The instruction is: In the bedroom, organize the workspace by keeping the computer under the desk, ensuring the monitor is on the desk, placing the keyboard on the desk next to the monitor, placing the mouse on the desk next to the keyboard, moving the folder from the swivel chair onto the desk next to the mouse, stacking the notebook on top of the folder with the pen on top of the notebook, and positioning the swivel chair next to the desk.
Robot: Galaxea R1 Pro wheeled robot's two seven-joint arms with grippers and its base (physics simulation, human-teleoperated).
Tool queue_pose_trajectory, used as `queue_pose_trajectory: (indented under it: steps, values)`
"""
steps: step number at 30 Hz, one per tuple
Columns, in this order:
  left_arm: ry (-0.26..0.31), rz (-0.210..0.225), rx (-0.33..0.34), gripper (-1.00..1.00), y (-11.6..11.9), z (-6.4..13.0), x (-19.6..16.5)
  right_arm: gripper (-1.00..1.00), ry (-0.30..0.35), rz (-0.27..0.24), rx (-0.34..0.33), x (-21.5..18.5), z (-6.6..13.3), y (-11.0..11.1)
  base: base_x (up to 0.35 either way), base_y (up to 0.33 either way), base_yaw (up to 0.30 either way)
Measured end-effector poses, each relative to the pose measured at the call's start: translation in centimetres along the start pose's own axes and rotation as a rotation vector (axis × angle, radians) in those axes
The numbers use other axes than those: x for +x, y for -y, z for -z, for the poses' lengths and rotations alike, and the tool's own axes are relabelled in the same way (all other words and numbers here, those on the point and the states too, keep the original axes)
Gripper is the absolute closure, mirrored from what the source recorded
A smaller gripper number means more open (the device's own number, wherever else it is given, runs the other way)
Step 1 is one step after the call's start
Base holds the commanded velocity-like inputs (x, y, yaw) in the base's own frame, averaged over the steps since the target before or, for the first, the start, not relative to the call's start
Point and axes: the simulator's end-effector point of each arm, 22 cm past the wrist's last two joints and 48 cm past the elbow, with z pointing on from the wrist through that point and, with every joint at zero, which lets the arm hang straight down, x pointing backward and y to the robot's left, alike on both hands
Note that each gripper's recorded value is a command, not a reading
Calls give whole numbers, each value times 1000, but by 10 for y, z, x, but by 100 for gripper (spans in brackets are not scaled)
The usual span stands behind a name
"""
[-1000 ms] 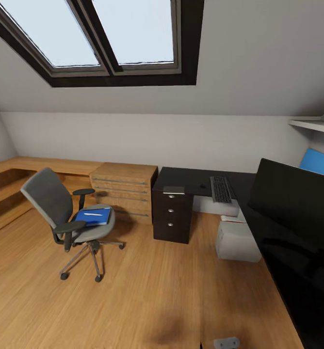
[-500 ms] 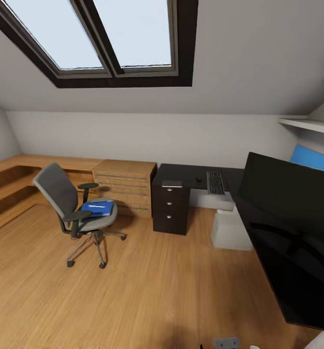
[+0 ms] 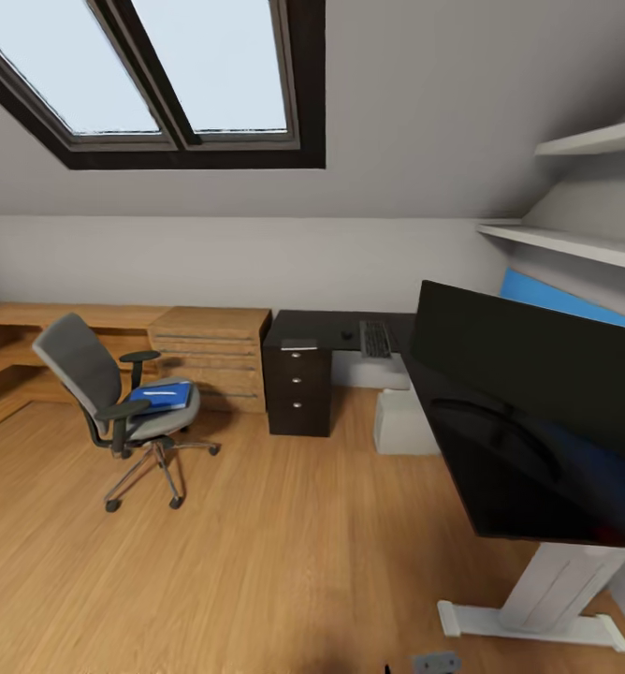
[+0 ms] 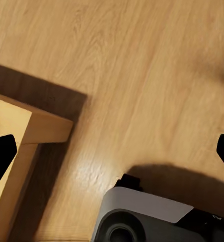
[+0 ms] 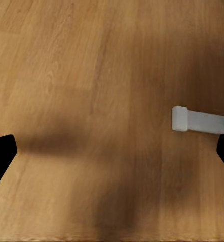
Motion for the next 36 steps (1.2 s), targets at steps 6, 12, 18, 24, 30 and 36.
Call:
queue_pose_trajectory:
  steps: [6,12,18,24,30,36]
  values:
    - [0,0,0,-100,0,0,0,-100,0,0,-2,0,0,-1,-328,-146,-182]
    - [1,0,0,-100,0,0,0,-100,0,0,-3,0,0,-1,-315,-169,-45]
    - [3,0,-1,-100,-1,0,-1,-100,1,0,-2,-1,0,0,-52,-327,-2]
    - [2,0,0,-100,0,0,0,-100,2,0,-1,-1,0,0,-3,-347,0]
    - [2,0,1,-100,1,0,0,-100,14,-6,6,-4,-1,4,0,-348,0]
    - [3,-1,2,-100,1,1,0,-100,25,-49,44,-7,-1,15,0,-262,0]
